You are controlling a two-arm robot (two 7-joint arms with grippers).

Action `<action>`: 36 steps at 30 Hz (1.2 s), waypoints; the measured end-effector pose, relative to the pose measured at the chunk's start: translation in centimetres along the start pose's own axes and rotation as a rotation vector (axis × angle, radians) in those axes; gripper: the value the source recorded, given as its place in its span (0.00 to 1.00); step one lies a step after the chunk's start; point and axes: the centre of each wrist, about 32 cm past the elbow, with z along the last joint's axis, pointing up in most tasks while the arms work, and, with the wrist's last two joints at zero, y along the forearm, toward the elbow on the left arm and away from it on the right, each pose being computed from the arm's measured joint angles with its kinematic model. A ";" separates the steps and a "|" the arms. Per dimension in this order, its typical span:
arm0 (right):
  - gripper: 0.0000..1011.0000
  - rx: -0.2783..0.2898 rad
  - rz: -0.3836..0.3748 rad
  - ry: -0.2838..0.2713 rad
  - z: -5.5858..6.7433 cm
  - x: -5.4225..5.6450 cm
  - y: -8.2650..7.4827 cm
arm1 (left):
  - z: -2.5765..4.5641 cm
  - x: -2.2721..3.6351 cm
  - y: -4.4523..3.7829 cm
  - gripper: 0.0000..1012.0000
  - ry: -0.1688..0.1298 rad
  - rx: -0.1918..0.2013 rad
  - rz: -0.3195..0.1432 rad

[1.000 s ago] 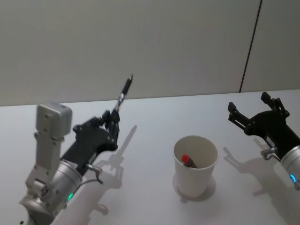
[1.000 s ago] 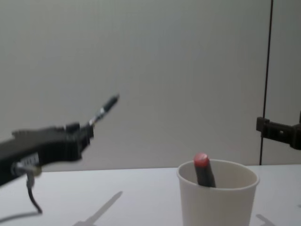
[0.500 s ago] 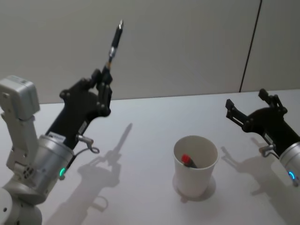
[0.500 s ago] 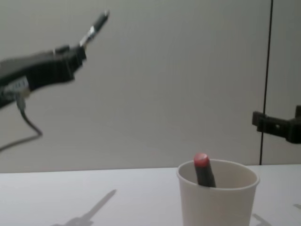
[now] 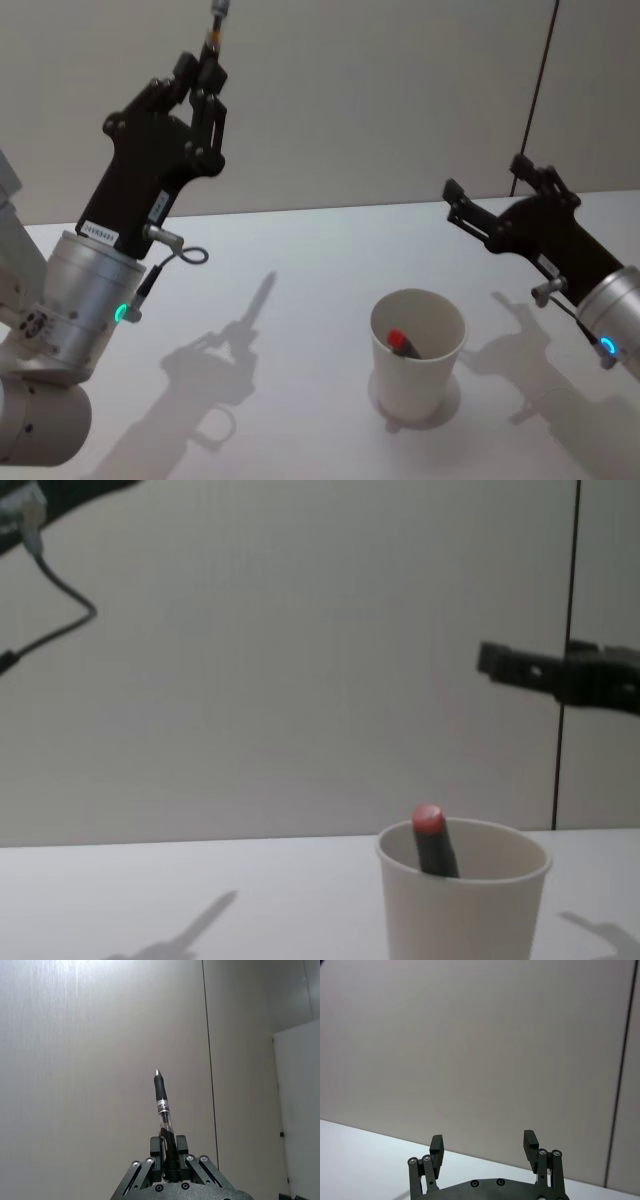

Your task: Place the pen into the pen holder.

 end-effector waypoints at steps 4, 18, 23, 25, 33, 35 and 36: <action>0.99 0.026 0.047 0.027 0.9 -0.3 0.5 | 0.26 0.09 -0.44 0.18 0.005 -0.035 -0.009; 0.99 0.080 0.189 0.137 2.6 -1.0 1.6 | 0.75 0.25 -1.22 0.18 0.015 -0.098 -0.027; 0.99 0.088 0.200 0.197 2.3 -1.6 1.7 | 0.82 0.28 -1.34 0.18 0.016 -0.107 -0.029; 0.99 0.090 0.202 0.215 2.1 -1.7 1.7 | 0.84 0.28 -1.36 0.18 0.017 -0.109 -0.030; 0.99 0.122 0.218 0.329 1.6 -2.6 2.2 | 0.90 0.30 -1.47 0.18 0.018 -0.118 -0.032; 0.99 0.134 0.226 0.361 1.5 -2.9 2.4 | 0.91 0.30 -1.48 0.18 0.018 -0.119 -0.033; 0.99 0.139 0.230 0.374 1.5 -2.9 2.5 | 0.91 0.30 -1.48 0.18 0.018 -0.119 -0.033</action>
